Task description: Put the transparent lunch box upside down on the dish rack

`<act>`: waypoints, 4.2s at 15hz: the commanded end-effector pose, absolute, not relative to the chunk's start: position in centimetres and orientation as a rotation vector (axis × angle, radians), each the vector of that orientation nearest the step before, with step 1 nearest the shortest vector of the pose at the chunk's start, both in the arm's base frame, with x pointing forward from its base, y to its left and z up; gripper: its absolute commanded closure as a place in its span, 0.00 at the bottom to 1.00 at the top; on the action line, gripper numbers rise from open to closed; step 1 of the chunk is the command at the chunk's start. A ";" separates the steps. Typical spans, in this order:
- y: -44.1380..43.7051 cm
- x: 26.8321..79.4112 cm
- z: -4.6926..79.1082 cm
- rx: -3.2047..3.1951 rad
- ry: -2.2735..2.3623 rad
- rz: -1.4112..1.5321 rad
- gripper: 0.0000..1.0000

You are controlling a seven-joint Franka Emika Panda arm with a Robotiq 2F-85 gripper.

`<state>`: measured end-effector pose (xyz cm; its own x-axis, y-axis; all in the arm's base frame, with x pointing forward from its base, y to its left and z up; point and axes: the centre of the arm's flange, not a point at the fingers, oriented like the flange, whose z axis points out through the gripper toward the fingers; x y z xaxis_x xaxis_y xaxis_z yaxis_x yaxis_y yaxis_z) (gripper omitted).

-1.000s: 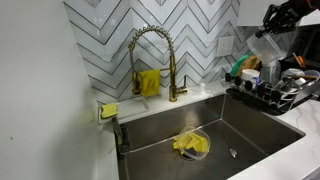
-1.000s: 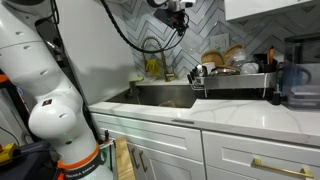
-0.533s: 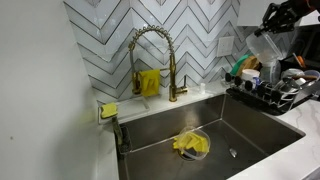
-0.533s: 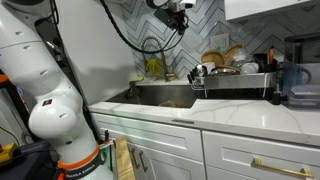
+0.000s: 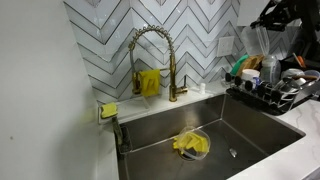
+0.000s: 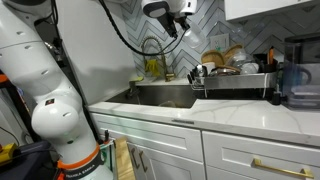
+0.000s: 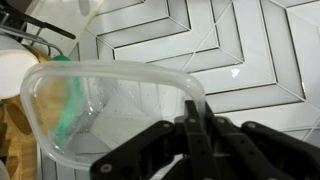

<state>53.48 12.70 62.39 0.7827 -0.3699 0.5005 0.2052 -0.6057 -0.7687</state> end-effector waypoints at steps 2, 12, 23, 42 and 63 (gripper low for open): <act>12.6 53.5 62.5 -2.071 0.123 -0.813 0.93; 12.5 53.5 62.8 -2.069 0.122 -0.818 0.93; 14.2 52.3 59.7 -1.954 0.261 -0.761 0.98; 15.5 55.7 52.3 -1.737 0.343 -0.561 0.98; 19.1 57.3 44.3 -1.554 0.272 -0.656 0.93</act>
